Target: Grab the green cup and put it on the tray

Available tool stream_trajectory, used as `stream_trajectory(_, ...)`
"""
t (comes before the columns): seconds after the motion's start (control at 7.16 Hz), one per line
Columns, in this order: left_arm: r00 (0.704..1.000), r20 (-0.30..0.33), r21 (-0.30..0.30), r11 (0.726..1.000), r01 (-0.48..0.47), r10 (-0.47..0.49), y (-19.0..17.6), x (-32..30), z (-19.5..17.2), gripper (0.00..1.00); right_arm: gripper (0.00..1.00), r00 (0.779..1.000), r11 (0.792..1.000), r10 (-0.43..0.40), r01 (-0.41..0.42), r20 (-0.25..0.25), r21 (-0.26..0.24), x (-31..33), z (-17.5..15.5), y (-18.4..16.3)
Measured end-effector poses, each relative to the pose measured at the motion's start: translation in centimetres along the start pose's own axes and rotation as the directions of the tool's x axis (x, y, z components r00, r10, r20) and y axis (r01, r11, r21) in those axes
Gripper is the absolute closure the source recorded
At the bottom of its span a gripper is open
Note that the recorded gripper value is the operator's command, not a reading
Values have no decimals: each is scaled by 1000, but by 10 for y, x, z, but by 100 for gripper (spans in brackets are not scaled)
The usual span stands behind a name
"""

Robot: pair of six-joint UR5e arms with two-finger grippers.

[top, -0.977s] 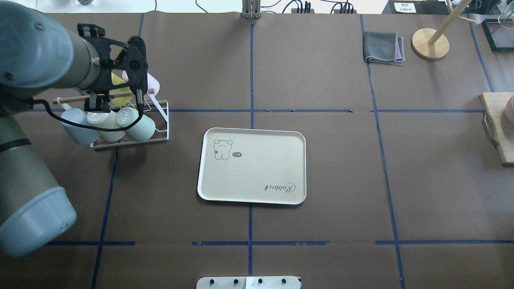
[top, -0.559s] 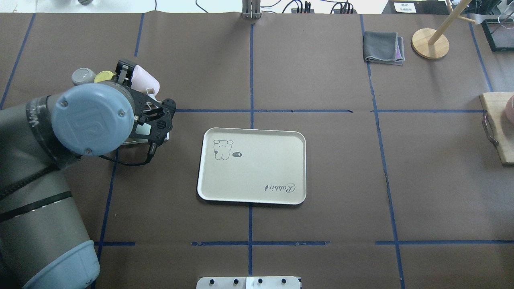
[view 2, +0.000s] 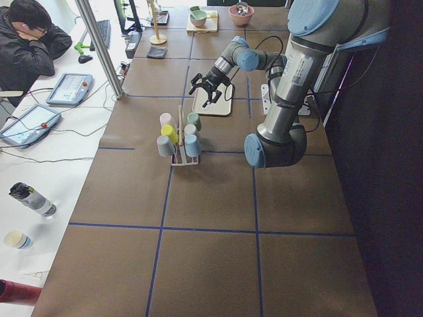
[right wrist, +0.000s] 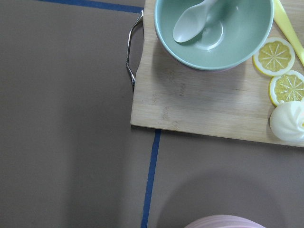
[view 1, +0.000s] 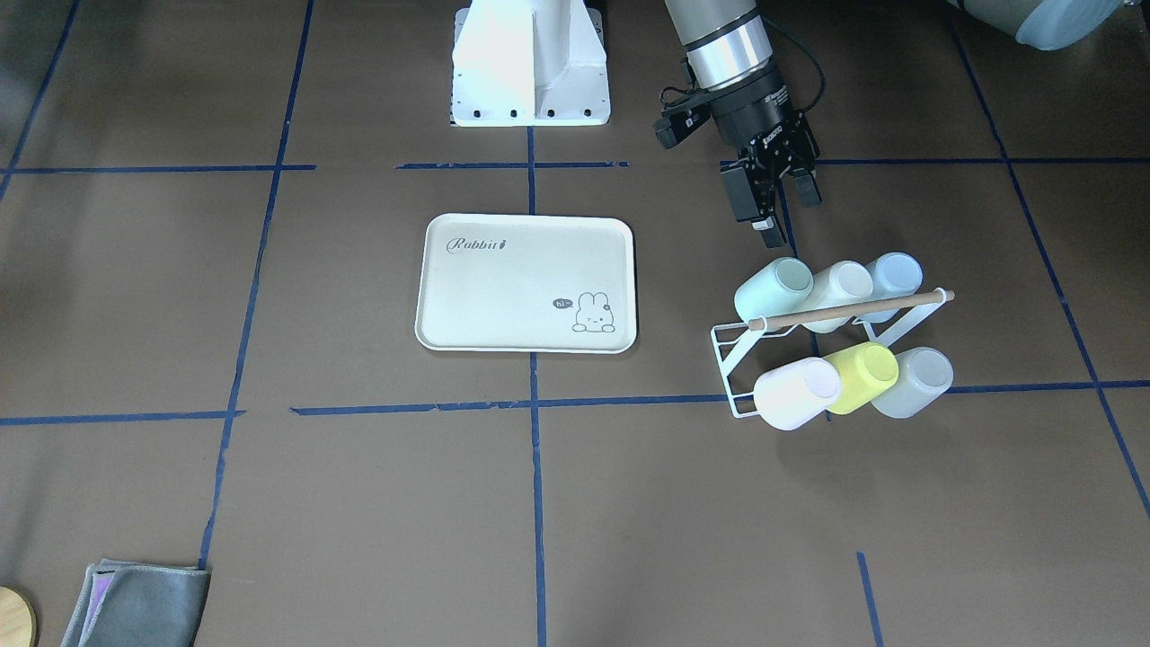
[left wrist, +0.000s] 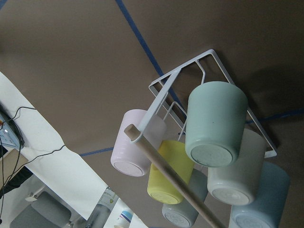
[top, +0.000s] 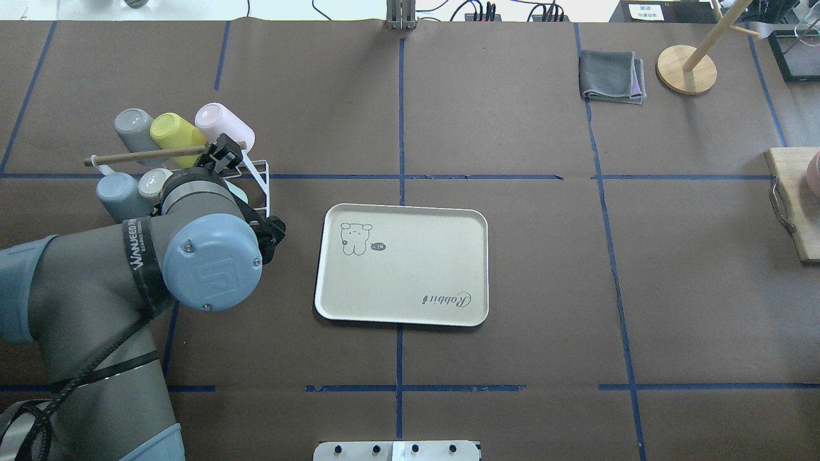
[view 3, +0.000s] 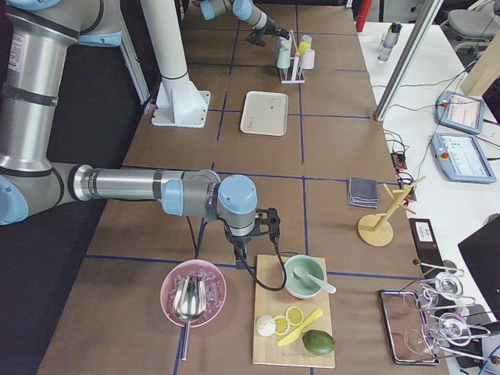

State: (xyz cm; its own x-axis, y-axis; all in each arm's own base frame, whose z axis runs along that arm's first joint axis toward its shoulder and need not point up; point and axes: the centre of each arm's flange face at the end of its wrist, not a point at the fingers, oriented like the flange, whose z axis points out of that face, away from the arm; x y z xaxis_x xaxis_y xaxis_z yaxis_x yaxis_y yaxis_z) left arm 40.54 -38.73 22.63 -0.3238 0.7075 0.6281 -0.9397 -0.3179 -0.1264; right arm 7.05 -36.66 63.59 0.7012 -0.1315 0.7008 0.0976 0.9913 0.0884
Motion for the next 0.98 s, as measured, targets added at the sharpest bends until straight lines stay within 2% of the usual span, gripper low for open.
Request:
stream_trajectory(0.42, 997, -9, -81, 994, -74, 74, -35, 7, 23, 0, 0, 1000, 1000, 3, -3, 2, -3, 1, 2, 1)
stream_trajectory(0.98, 998, -22, -130, 990, -55, 53, -69, 16, 52, 0, 0, 1000, 1000, 5, -5, 2, -4, 2, 2, 1)
